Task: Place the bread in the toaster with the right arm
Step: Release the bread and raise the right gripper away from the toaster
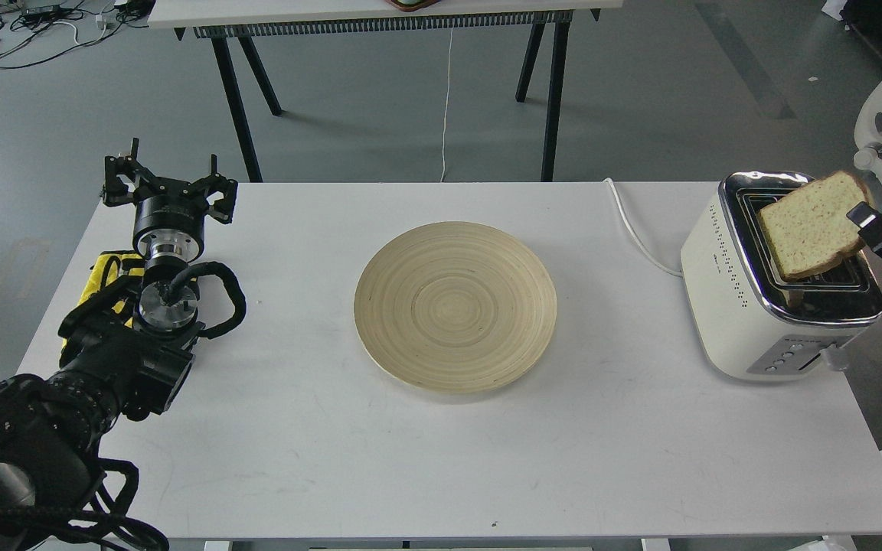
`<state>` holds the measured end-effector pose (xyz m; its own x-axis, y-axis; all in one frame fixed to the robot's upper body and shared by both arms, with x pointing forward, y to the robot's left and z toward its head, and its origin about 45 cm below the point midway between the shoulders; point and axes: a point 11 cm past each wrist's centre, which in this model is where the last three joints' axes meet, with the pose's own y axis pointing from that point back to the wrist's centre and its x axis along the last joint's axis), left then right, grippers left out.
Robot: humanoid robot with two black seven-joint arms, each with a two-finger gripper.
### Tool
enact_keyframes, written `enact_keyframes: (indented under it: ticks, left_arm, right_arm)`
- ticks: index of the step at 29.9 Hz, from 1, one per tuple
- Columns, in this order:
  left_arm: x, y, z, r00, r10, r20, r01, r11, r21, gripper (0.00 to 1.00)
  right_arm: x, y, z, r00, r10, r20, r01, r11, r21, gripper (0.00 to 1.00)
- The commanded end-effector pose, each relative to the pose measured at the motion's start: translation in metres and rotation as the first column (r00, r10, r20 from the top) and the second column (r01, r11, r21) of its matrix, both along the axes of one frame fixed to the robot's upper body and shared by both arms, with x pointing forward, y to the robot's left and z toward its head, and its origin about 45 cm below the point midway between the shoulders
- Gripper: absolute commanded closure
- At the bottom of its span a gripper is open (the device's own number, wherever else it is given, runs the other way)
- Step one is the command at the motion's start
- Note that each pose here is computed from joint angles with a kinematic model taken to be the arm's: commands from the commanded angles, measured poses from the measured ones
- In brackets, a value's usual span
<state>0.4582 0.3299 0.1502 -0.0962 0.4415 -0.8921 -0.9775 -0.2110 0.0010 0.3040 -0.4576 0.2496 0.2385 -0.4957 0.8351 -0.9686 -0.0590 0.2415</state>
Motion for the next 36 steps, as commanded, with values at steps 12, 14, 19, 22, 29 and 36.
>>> enact_keyframes:
  ticks: [12,14,19,22,29,36]
  left_arm:
    - [0.000,0.000,0.001,1.000,-0.001,0.001,0.001,1.000,0.001,0.00]
    - [0.000,0.000,0.001,1.000,0.000,0.001,0.000,1.000,0.000,0.00]
    - [0.000,0.000,0.001,1.000,0.000,0.001,0.000,1.000,0.000,0.00]
    - [0.000,0.000,0.001,1.000,0.000,0.001,0.000,1.000,0.000,0.00]
    - [0.000,0.000,0.000,1.000,0.000,0.000,0.000,1.000,0.000,0.00]
    - [0.000,0.000,0.001,1.000,0.000,0.001,0.000,1.000,0.000,0.00]
  right_arm:
    - [0.020,0.013,0.004,0.999,-0.012,0.049,0.009,0.998,0.066,0.02]
    - [0.028,0.019,0.017,0.996,-0.013,0.092,0.004,0.995,0.096,0.02]
    - [0.052,0.045,0.057,0.980,-0.096,0.176,0.034,0.945,0.327,0.02]
    - [0.067,0.053,0.077,0.963,-0.178,0.205,0.054,0.866,0.497,0.02]
    - [0.097,0.127,0.057,0.987,-0.072,0.147,-0.060,0.675,0.735,0.02]
    - [0.115,0.213,0.012,0.990,0.100,0.103,-0.135,0.415,0.900,0.02]
